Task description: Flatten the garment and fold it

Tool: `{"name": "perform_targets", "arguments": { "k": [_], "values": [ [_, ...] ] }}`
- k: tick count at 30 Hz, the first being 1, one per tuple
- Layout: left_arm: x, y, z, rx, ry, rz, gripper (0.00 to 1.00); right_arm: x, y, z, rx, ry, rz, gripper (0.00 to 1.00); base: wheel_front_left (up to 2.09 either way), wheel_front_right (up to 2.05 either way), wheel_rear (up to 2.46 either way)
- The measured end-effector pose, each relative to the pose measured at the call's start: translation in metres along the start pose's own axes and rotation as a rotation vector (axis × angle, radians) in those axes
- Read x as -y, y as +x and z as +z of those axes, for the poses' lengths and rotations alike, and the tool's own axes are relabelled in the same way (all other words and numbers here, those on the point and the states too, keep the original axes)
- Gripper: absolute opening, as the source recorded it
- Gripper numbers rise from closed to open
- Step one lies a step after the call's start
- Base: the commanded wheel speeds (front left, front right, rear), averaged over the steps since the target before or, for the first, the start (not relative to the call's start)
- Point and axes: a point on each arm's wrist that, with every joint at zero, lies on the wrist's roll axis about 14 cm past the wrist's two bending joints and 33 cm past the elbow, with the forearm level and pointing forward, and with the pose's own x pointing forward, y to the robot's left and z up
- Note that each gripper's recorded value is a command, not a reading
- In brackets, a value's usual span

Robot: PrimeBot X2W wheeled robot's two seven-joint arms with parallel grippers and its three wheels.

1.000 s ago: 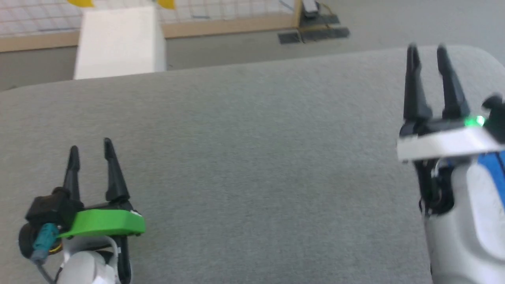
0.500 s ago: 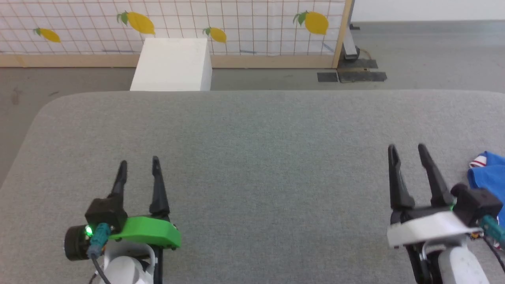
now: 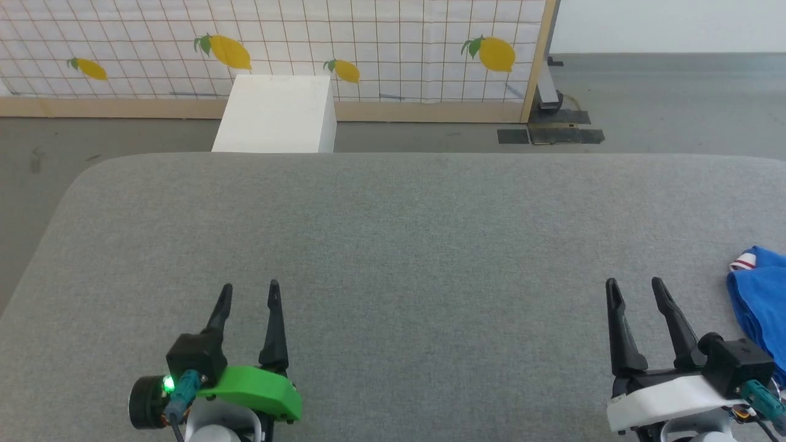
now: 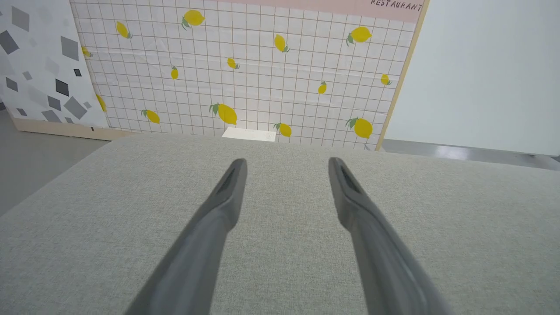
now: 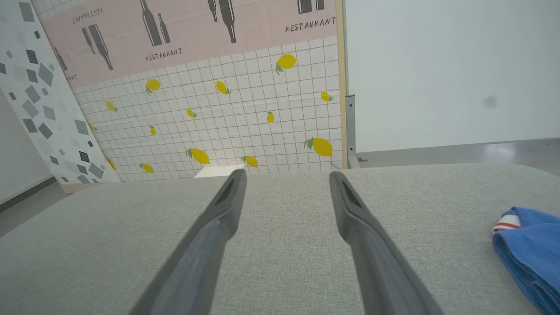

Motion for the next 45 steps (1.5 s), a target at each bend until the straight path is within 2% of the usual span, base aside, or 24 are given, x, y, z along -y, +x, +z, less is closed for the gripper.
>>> {"name": "perform_targets", "arguments": {
  "k": [3,4,45],
  "values": [
    [0.0028,-0.0003,-0.0053,-0.015,0.000,-0.010,1.00,0.0019,-0.0011,-0.0011,-0.004,0.000,-0.006,1.00,0.00,0.00,0.00],
    [0.0036,-0.0002,-0.0066,-0.019,0.001,-0.013,0.00,0.0025,-0.0015,-0.0014,-0.005,-0.001,-0.008,0.00,0.00,0.00,0.00],
    [0.0020,0.0039,-0.0004,-0.037,0.035,-0.018,0.00,0.0008,-0.0020,-0.0040,-0.057,-0.045,0.003,0.00,0.00,0.00,0.00]
  ]
}}
